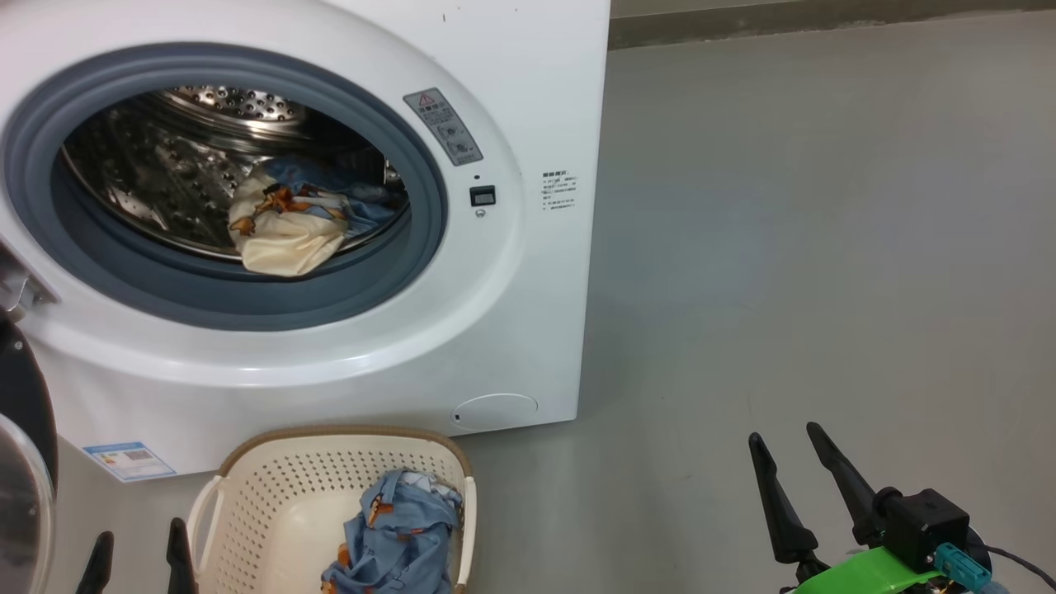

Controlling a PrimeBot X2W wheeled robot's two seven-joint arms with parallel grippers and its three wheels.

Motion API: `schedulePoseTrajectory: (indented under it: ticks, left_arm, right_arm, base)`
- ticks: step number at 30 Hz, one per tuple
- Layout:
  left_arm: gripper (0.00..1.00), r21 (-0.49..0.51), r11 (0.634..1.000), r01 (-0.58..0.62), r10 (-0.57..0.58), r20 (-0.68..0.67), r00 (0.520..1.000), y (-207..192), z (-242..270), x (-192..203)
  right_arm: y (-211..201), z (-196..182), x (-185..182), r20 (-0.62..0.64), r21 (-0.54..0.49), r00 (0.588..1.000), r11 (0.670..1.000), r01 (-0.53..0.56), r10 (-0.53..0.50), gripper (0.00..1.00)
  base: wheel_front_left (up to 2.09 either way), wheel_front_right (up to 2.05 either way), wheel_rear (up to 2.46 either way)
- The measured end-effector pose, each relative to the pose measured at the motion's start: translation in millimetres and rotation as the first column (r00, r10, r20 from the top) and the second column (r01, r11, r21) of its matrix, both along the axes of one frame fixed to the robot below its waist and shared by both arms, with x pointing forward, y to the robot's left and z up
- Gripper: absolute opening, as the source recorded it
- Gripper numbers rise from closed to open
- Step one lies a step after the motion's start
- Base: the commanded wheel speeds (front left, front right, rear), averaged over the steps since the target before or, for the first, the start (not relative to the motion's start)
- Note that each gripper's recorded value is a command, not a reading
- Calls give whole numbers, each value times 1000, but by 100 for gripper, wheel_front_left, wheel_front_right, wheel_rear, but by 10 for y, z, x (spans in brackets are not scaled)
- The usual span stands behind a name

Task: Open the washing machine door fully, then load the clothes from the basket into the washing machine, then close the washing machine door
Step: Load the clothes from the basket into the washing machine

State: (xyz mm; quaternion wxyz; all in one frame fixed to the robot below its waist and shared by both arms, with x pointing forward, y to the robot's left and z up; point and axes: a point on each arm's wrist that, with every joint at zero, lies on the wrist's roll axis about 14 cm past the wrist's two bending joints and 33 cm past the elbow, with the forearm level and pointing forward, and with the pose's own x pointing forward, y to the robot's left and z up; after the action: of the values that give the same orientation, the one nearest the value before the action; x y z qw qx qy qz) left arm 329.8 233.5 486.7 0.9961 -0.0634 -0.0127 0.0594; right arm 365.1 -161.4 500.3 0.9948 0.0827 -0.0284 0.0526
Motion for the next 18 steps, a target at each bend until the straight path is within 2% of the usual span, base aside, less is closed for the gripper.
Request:
schedulePoseTrajectory:
  ticks: [18]
  left_arm:
    - [100, -29, 999, 17, -19, -70, 997, -64, -228, 57]
  right_arm:
    - [38, -203, 69, -61, 11, 998, 1000, -10, 11, 100]
  base:
    - [0, 0, 0]
